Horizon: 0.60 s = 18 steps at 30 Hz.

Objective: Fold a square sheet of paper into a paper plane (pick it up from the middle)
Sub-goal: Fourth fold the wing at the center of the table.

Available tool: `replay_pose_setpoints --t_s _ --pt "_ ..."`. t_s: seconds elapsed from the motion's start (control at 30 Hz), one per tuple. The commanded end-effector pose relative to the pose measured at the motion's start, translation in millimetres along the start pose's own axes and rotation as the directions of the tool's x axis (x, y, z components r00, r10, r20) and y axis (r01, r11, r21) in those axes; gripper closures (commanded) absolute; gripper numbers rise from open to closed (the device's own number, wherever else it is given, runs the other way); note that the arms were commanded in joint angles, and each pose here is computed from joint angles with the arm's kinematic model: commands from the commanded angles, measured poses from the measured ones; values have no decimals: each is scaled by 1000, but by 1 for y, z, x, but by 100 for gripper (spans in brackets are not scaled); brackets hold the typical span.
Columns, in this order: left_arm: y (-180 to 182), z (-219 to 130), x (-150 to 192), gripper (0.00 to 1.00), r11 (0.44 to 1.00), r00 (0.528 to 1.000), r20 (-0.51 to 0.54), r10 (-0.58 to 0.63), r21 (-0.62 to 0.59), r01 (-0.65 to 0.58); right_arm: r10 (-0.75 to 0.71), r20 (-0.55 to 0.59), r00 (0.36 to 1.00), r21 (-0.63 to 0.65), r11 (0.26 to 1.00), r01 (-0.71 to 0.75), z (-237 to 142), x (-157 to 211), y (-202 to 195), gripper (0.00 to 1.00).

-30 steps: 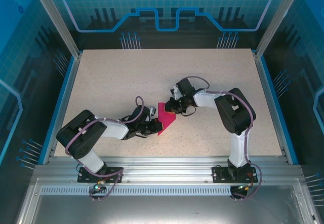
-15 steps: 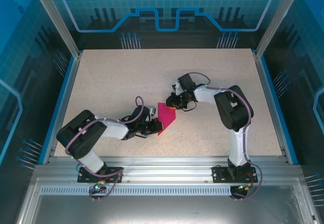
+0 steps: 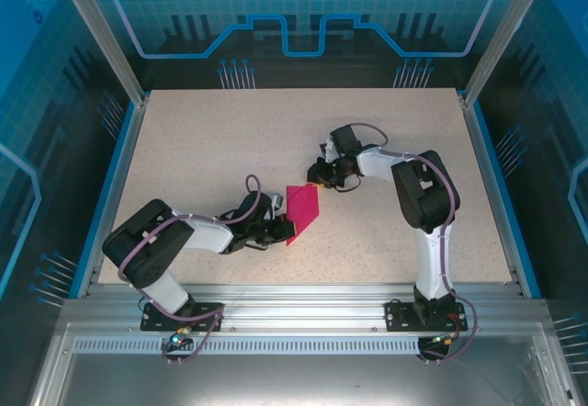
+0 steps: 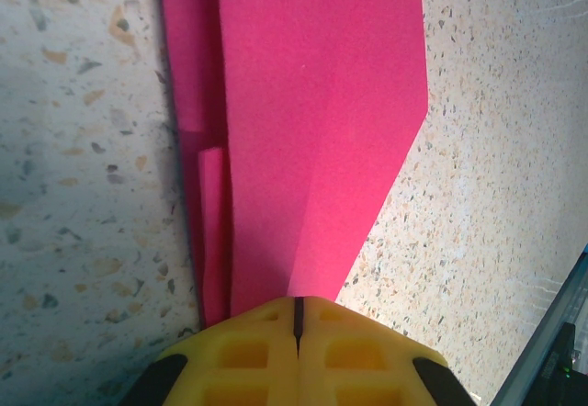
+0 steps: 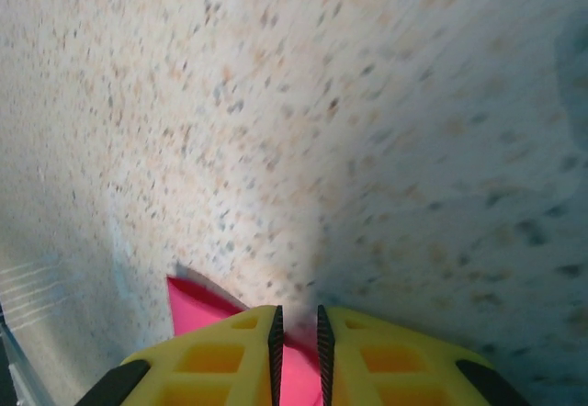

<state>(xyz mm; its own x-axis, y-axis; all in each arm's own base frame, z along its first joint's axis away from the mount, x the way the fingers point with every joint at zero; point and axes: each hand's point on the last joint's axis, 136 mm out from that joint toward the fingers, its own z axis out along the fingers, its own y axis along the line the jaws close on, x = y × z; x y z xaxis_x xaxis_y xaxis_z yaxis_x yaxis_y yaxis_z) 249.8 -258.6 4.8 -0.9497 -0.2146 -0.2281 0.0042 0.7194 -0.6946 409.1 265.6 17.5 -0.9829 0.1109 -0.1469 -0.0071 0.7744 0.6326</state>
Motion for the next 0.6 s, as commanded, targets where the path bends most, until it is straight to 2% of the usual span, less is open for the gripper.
replay_pose_setpoints --t_s 0.0,0.17,0.33,0.43,0.57 --pt "101 -9 76 98 932 972 -192 -133 -359 56 6 4 1000 11 1000 -6 -5 -7 -6 79" --pt "96 -8 73 98 935 974 -186 -129 -350 57 -58 38 998 -32 998 59 -36 -9 20 77" --pt "90 -6 69 97 939 975 -186 -121 -339 52 -107 58 993 -72 991 111 -61 6 41 75" --pt "89 -6 67 97 940 975 -186 -119 -339 50 -125 9 992 -137 983 125 -54 27 55 76" --pt "88 -6 68 97 939 975 -190 -118 -340 47 -127 -47 991 -128 984 120 -30 49 54 76"
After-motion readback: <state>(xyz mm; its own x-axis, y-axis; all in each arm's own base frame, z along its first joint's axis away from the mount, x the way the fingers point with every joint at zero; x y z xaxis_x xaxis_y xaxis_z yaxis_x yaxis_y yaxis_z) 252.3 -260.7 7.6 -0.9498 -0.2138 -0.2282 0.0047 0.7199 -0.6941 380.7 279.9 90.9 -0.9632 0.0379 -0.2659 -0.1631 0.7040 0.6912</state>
